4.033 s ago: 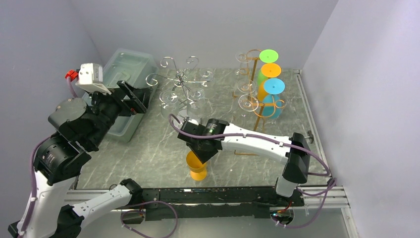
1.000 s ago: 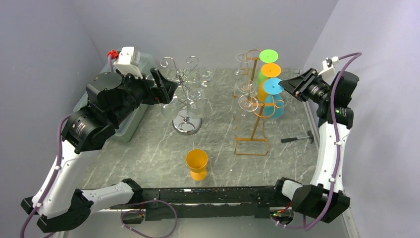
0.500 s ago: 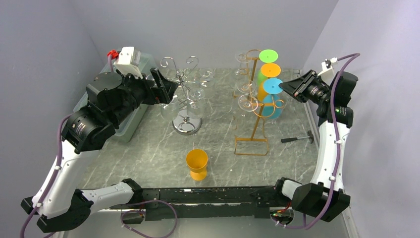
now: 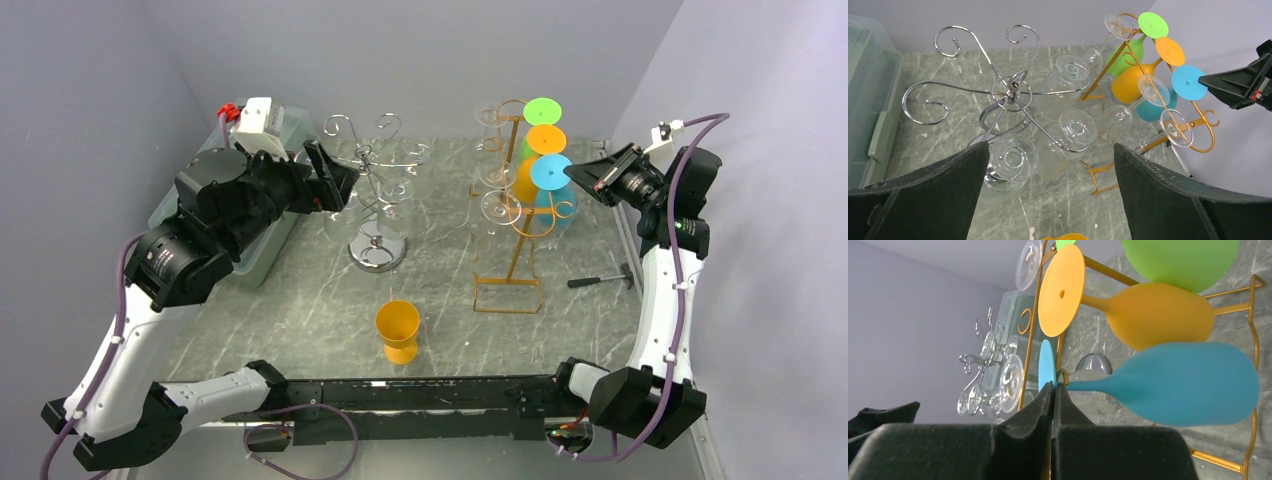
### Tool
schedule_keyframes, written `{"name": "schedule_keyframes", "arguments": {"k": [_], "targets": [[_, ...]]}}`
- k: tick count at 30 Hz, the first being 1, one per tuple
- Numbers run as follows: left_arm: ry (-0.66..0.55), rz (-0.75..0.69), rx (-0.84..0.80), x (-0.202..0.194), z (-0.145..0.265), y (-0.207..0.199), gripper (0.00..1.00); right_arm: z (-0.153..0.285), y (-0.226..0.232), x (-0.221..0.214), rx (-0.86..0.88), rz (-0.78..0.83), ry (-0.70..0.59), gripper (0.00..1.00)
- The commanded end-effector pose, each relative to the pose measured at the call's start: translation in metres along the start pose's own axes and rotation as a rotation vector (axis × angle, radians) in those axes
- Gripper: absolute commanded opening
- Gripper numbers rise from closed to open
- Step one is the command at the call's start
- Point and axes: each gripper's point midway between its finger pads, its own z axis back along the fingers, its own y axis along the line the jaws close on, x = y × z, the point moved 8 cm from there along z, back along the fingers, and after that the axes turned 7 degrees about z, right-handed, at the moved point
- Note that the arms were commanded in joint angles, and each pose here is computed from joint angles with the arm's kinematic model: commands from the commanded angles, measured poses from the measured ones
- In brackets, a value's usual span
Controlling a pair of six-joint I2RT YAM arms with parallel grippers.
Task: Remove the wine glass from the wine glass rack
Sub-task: Pick up the wine glass from the wine rack.
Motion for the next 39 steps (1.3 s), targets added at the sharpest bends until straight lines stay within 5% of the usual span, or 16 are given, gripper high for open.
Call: {"name": "schedule_keyframes", "arguments": {"k": [1, 39], "targets": [[-0.056, 0.015, -0.048, 0.016, 0.011, -0.008, 1.00, 0.007, 0.012, 0.005, 0.012, 0.007, -0.042, 0.00], [-0.062, 0.031, -0.086, 0.022, 0.009, -0.017, 0.99, 0.028, 0.016, 0.021, -0.065, -0.022, -0.186, 0.00]]}}
